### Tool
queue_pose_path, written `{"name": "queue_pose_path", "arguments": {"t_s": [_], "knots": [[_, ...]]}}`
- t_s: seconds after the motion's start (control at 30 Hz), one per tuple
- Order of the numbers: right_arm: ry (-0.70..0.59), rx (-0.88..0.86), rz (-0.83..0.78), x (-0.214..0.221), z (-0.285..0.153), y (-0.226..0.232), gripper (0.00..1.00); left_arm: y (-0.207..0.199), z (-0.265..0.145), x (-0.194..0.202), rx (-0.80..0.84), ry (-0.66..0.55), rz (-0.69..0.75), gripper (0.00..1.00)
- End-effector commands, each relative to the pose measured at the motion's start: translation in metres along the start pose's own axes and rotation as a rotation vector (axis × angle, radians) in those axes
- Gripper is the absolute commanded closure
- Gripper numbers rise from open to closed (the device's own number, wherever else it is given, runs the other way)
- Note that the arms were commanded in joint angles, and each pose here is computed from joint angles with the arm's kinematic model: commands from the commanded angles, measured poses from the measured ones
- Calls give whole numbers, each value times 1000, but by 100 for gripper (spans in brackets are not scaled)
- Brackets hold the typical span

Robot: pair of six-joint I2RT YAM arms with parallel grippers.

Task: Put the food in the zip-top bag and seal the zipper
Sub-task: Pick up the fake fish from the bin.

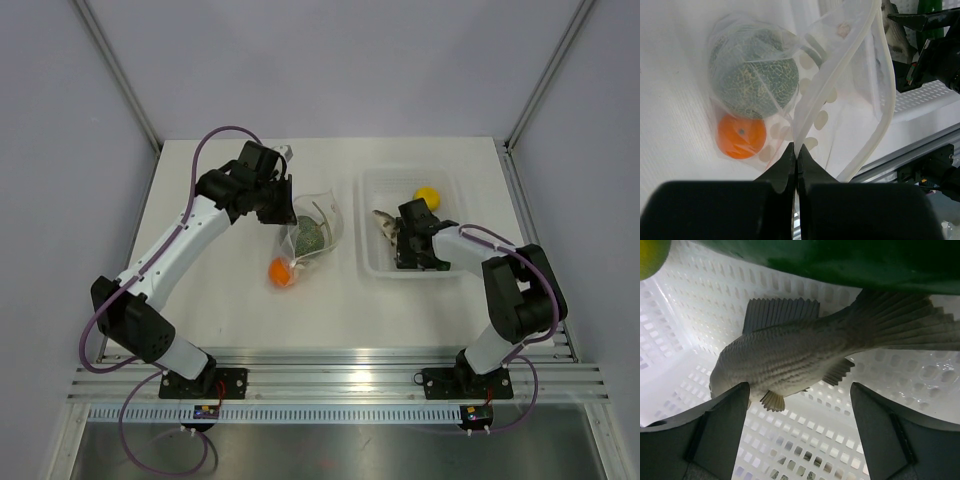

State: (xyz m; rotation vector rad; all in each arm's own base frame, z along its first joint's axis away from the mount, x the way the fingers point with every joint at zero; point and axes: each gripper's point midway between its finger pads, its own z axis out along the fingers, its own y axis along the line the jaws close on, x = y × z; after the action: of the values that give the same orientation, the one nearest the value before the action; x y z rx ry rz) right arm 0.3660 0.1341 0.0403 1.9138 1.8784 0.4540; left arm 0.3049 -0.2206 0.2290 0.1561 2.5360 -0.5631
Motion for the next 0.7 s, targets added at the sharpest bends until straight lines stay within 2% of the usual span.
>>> {"name": "queue_pose_path", "arguments": {"t_s": [0.0,0.23,0.4,0.5,0.53,0.6,0.67], "knots": [[-43,-75,63,-14,-7,20,11,-5,-13,-7,35,-49,23,100],[-30,-151,140,-21,-3,32,11,-6,-13,-8,36,-48,26,100],[-31,-121,166,-25,6,29,12,-5,-12,-7,33,-44,29,100],[-35,-104,181,-25,9,25,24,-5,-12,-7,32,-43,29,100],[-39,-99,184,-26,9,25,36,-5,-11,-6,35,-38,28,100],[-52,-96,177,-29,6,26,45,-5,-11,-6,34,-35,28,100],[-65,-110,163,-31,4,29,59,-6,-11,-7,36,-39,28,100]]}}
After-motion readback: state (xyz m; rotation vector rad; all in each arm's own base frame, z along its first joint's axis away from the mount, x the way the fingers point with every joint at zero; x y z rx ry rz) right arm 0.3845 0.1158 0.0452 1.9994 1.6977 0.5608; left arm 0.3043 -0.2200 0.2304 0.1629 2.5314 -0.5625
